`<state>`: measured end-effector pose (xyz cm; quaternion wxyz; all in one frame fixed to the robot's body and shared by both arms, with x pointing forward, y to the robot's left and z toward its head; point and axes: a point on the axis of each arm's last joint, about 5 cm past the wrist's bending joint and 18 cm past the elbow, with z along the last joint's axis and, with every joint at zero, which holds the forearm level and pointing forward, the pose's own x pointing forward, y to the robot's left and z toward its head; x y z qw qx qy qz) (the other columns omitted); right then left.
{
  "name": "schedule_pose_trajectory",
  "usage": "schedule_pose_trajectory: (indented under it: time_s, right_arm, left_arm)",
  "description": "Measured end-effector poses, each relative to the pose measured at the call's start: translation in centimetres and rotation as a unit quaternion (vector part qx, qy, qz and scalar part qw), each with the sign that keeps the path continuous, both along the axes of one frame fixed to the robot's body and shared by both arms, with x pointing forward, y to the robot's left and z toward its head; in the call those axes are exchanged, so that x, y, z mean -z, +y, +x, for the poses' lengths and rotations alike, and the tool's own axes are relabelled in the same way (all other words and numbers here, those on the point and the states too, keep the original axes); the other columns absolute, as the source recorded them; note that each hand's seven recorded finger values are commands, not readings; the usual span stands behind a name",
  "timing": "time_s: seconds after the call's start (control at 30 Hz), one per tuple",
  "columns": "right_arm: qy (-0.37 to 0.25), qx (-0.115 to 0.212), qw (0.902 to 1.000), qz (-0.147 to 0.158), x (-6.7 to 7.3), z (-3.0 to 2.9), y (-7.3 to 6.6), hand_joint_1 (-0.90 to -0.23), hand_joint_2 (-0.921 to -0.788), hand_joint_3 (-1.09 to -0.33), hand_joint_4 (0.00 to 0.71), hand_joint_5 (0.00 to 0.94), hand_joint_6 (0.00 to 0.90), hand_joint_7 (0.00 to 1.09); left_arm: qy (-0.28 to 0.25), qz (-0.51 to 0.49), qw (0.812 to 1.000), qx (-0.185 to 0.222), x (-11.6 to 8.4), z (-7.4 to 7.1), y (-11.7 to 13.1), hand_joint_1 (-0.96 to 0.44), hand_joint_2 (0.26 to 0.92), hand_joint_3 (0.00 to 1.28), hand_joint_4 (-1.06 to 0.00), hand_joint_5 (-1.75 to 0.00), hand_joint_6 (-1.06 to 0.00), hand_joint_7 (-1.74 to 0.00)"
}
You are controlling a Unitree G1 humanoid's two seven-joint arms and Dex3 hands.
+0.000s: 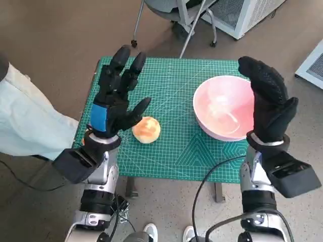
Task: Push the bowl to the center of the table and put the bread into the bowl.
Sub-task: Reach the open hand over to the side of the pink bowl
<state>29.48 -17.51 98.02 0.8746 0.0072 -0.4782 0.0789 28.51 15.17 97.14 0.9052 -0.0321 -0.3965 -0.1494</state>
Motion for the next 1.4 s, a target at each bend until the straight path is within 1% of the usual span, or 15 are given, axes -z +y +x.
schedule_pose_trajectory:
  time_s: [0.1, 0.17, 0.27, 0.37, 0.53, 0.7, 0.8, 0.97, 1.03, 1.17, 1.3, 1.4]
  right_arm:
    - [0.0, 0.008, 1.0, 0.001, 0.0, -0.05, -0.5, -0.576, -0.921, -0.824, 0.315, 0.0, 0.005, 0.77]
    - [0.0, 0.02, 0.9998, 0.002, -0.1, -0.09, -1.3, -0.571, -0.921, -0.835, 0.312, 0.0, 0.002, 0.78]
    - [0.009, 0.048, 0.9988, 0.007, 0.0, -0.05, -2.7, -0.562, -0.921, -0.847, 0.308, 0.0, 0.0, 0.78]
    - [0.027, 0.085, 0.9957, 0.022, 0.3, 0.07, -4.3, -0.558, -0.921, -0.85, 0.307, 0.0, -0.001, 0.78]
    - [0.072, 0.144, 0.9857, 0.05, 1.0, 0.28, -6.9, -0.542, -0.921, -0.846, 0.306, 0.0, -0.001, 0.77]
    - [0.125, 0.177, 0.9736, 0.072, 1.8, 0.45, -8.3, -0.531, -0.921, -0.85, 0.288, 0.0, 0.002, 0.78]
    - [0.161, 0.188, 0.9651, 0.086, 2.3, 0.55, -8.8, -0.513, -0.921, -0.864, 0.28, 0.0, 0.001, 0.8]
    - [0.22, 0.2, 0.9491, 0.105, 3.3, 0.73, -9.0, -0.485, -0.921, -0.878, 0.27, 0.0, 0.001, 0.81]
    - [0.245, 0.204, 0.9418, 0.108, 3.7, 0.78, -8.9, -0.478, -0.921, -0.884, 0.269, 0.001, 0.008, 0.78]
    - [0.295, 0.213, 0.9244, 0.114, 4.4, 0.89, -8.8, -0.474, -0.921, -0.89, 0.295, 0.009, 0.057, 0.7]
    - [0.342, 0.22, 0.9058, 0.119, 5.0, 1.09, -8.6, -0.491, -0.921, -0.883, 0.314, 0.006, 0.11, 0.6]
    - [0.371, 0.219, 0.8941, 0.123, 5.3, 1.28, -8.3, -0.506, -0.921, -0.877, 0.313, 0.004, 0.12, 0.58]
  left_arm:
    - [0.0, 0.0, 1.0, 0.0, 0.0, 0.0, 0.0, -0.34, 0.921, 0.34, -0.29, 0.0, -0.08, -0.39]
    - [0.0, 0.0, 1.0, 0.0, 0.0, 0.0, 0.0, -0.34, 0.921, 0.34, -0.29, 0.0, -0.08, -0.4]
    - [0.001, 0.0, 1.0, -0.003, 0.1, 0.0, 0.2, -0.35, 0.921, 0.34, -0.29, 0.0, -0.08, -0.4]
    - [0.005, -0.002, 1.0, -0.008, 0.2, 0.0, 0.4, -0.35, 0.921, 0.33, -0.29, 0.0, -0.09, -0.4]
    - [0.012, -0.009, 1.0, -0.013, 0.4, 0.1, 0.8, -0.36, 0.921, 0.33, -0.29, 0.0, -0.1, -0.39]
    - [0.012, -0.013, 1.0, -0.013, 0.5, 0.1, 0.9, -0.36, 0.921, 0.32, -0.3, 0.0, -0.1, -0.39]
    - [0.012, -0.015, 1.0, -0.011, 0.5, 0.1, 0.9, -0.36, 0.921, 0.32, -0.29, 0.0, -0.1, -0.38]
    - [0.012, -0.016, 1.0, -0.009, 0.5, 0.1, 0.9, -0.35, 0.921, 0.32, -0.28, 0.0, -0.11, -0.38]
    - [0.012, -0.016, 1.0, -0.008, 0.5, 0.1, 0.9, -0.35, 0.921, 0.32, -0.28, 0.0, -0.11, -0.37]
    - [0.011, -0.014, 1.0, -0.008, 0.5, 0.1, 1.0, -0.35, 0.921, 0.32, -0.27, 0.0, -0.11, -0.37]
    - [0.011, -0.013, 1.0, -0.01, 0.4, 0.1, 1.2, -0.34, 0.921, 0.32, -0.28, 0.0, -0.12, -0.36]
    - [0.011, -0.012, 1.0, -0.011, 0.4, 0.1, 1.3, -0.34, 0.921, 0.32, -0.28, 0.0, -0.12, -0.35]
